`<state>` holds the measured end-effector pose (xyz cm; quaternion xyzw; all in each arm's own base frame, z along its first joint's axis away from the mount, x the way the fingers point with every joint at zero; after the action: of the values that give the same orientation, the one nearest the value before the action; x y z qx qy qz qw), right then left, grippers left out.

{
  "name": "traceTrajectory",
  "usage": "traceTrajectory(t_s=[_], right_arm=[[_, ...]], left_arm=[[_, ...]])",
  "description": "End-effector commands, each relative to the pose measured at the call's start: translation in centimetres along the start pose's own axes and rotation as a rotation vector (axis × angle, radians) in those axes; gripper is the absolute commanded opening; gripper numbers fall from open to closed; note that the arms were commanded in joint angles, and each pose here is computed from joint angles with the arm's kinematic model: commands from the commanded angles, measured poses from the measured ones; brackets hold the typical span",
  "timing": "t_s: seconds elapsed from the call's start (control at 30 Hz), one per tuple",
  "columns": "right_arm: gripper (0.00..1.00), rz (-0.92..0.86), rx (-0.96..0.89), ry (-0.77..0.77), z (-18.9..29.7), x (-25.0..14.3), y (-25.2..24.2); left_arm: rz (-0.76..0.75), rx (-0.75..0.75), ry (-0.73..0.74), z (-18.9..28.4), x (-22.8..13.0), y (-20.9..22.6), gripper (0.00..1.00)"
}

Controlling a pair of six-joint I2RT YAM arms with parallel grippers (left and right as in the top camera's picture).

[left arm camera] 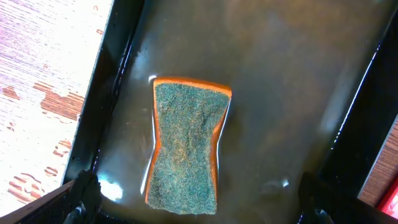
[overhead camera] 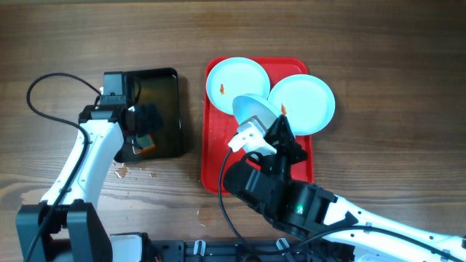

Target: Clean dirty plates on tray and stack at the side

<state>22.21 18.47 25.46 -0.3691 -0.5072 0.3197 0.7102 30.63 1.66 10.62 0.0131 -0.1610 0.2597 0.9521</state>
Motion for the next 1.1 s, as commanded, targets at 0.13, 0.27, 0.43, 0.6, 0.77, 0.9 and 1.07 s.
traceTrajectory(t_s=[0.13, 0.27, 0.43, 0.6, 0.77, 0.9, 1.07], right_arm=[[0.04, -0.003, -0.058, 0.005, 0.3, 0.4, -1.4], [0.04, -0.003, -0.062, 0.006, 0.3, 0.4, -1.5], [0.04, -0.005, -0.062, 0.005, 0.3, 0.4, -1.4], [0.04, -0.019, -0.063, 0.003, 0.3, 0.5, -1.5], [0.04, -0.019, -0.069, 0.007, 0.2, 0.4, -1.6], [0.04, -0.089, -0.087, 0.023, -0.5, 0.4, -1.7], [0.04, -0.069, 0.009, -0.007, -0.5, 0.8, -0.2]], left_arm=[[-0.002, -0.003, 0.011, -0.3, -0.1, 0.1, 1.0], [-0.002, -0.003, 0.011, -0.3, -0.1, 0.1, 1.0], [-0.002, -0.003, 0.011, -0.3, -0.1, 0.1, 1.0], [-0.002, -0.003, 0.011, -0.3, -0.1, 0.1, 1.0], [-0.002, -0.003, 0.011, -0.3, -0.1, 0.1, 1.0], [-0.002, -0.003, 0.011, -0.3, -0.1, 0.1, 1.0], [-0.002, -0.003, 0.011, -0.3, -0.1, 0.1, 1.0]])
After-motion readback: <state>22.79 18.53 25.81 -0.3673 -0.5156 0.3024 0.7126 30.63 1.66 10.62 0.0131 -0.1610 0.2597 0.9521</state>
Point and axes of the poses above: each gripper's point midway between its finger pads, its own z axis back along the fingers, its own y axis along the line the jaws close on, x = y × z, the point moved 4 cm from there along z, back along the fingers, and after that the axes turned 5 degrees about z, right-handed, at the moved point
